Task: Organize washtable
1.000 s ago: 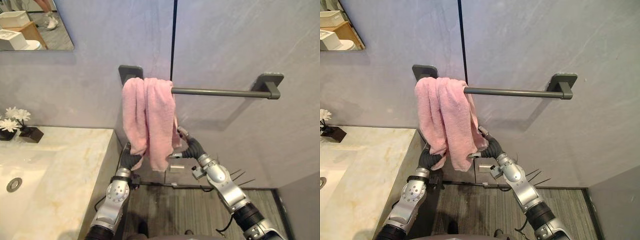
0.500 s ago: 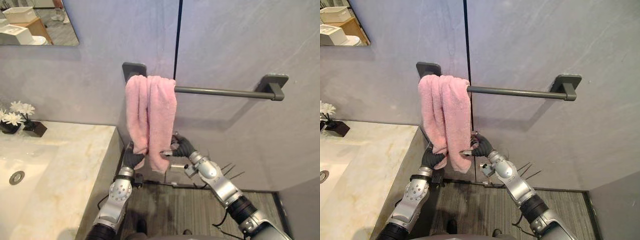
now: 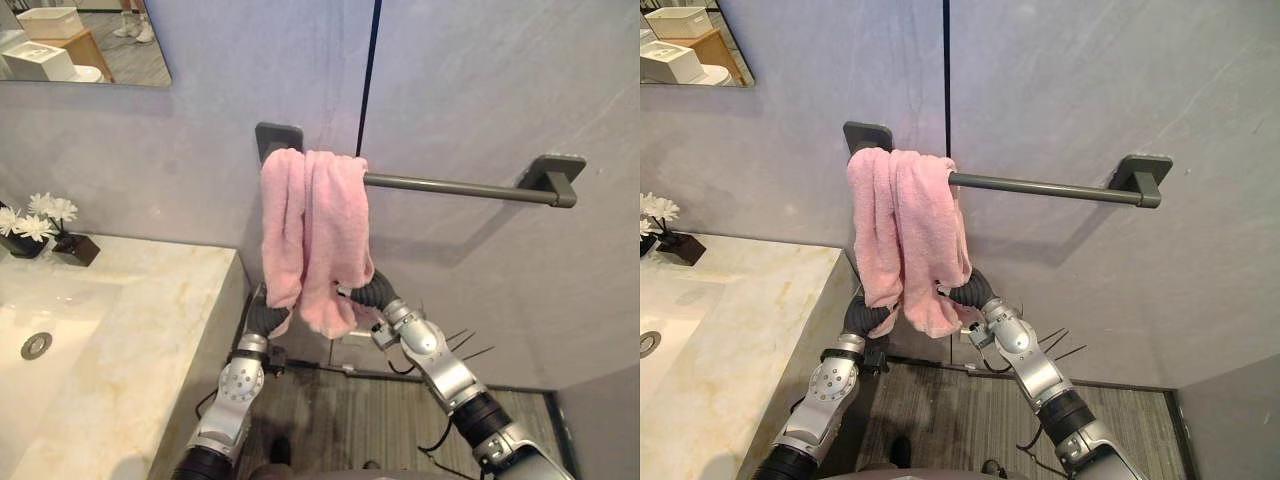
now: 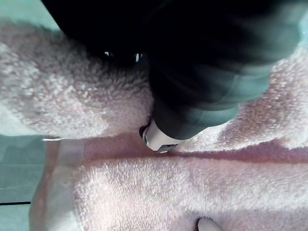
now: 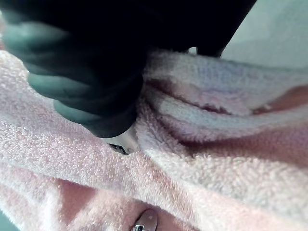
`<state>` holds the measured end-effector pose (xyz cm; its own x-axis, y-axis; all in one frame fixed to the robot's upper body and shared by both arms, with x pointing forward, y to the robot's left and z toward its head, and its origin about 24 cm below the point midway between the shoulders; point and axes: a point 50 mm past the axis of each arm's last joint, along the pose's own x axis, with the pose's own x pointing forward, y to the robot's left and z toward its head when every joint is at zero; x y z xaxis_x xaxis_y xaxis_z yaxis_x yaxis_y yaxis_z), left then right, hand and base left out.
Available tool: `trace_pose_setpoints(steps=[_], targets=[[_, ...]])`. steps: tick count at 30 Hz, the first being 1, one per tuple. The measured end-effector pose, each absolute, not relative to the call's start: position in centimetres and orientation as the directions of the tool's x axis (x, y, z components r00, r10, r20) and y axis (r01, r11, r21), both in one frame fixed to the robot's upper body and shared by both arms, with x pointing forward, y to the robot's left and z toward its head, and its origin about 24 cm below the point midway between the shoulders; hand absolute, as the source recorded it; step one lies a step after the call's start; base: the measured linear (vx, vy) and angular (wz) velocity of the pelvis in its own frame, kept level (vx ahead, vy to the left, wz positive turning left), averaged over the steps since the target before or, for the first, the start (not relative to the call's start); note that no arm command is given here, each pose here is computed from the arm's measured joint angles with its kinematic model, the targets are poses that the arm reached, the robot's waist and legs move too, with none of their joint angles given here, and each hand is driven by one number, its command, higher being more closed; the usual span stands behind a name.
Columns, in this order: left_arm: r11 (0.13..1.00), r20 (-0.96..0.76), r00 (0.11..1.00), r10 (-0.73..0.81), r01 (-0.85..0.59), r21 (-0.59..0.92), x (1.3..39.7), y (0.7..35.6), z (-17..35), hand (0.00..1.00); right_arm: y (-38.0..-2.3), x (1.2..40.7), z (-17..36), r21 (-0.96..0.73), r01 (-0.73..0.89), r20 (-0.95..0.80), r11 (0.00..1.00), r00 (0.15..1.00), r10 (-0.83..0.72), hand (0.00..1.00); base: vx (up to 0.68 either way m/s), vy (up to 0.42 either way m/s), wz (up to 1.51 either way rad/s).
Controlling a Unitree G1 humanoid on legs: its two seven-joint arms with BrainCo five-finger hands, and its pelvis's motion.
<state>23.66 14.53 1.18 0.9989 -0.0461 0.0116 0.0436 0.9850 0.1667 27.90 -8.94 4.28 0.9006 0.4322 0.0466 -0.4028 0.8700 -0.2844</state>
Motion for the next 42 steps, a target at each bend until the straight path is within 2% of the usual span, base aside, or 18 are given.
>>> trace_pose_setpoints(steps=[8,14,30,42], targets=[[0.986,0.013,0.999,-0.031,0.028,0.166,23.6,14.9,1.2,1.00,-12.8,27.6,3.8,-0.243,-0.257,0.043,0.935,0.960,0.275,1.00,-0.01,-0.002,-0.02],[0.991,0.045,0.996,-0.075,0.069,0.119,23.7,13.7,1.8,1.00,-14.5,26.4,3.4,-0.194,-0.170,0.051,0.966,0.982,0.183,1.00,-0.03,-0.003,-0.07],[0.987,0.074,0.985,-0.155,0.152,0.047,23.6,11.3,2.5,1.00,-16.7,25.2,2.7,-0.119,-0.031,0.054,0.992,0.998,0.038,1.00,0.01,-0.004,-0.02],[0.988,0.046,0.987,-0.153,0.151,0.035,23.5,11.1,1.9,1.00,-16.4,25.3,2.3,-0.052,0.008,0.046,0.999,0.999,-0.006,1.00,-0.01,0.000,0.00]])
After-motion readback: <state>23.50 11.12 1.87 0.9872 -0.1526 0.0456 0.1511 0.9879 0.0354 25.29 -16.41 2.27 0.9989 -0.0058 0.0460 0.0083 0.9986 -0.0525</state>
